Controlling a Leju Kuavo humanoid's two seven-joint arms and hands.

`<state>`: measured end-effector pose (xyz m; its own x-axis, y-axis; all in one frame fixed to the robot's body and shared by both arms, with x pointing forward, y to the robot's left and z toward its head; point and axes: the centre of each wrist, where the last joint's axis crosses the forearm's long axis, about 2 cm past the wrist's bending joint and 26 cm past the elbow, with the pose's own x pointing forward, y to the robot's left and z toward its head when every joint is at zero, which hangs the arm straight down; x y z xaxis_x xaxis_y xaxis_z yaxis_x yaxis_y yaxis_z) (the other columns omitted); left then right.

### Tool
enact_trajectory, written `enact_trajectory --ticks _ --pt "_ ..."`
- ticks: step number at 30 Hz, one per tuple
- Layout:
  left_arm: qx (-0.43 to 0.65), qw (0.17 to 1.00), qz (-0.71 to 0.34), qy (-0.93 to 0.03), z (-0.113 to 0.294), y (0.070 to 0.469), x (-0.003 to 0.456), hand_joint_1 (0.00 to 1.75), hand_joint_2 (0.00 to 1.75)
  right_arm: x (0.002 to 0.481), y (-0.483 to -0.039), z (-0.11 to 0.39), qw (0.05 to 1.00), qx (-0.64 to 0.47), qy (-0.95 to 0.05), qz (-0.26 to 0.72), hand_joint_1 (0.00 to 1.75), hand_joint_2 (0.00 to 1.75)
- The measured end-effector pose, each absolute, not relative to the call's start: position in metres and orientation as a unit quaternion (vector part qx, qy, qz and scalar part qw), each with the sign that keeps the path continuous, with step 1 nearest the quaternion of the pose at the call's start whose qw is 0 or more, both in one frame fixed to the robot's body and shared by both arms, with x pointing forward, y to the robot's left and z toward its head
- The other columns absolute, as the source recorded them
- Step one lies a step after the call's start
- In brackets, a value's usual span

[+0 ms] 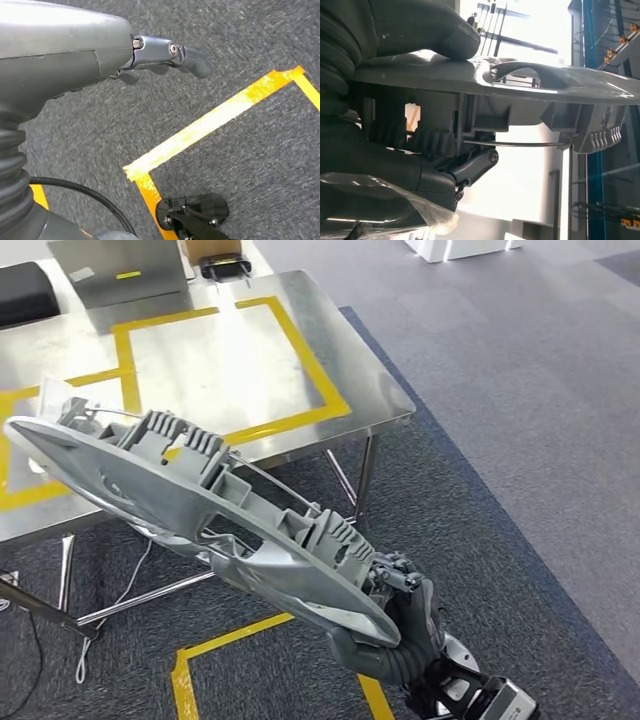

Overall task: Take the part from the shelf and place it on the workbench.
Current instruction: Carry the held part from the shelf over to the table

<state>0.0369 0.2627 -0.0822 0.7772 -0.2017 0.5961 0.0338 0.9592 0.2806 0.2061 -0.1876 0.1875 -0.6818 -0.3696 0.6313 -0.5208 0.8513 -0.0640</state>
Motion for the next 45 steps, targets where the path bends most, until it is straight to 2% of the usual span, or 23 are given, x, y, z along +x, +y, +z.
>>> enact_trajectory --ticks 45 --pt "0.129 0.934 -0.058 -0.327 -0.0890 0.2595 0.0406 0.00 1.75 0.2036 -0.1886 0.1844 0.317 0.235 -0.912 0.111 1.75 1.75"
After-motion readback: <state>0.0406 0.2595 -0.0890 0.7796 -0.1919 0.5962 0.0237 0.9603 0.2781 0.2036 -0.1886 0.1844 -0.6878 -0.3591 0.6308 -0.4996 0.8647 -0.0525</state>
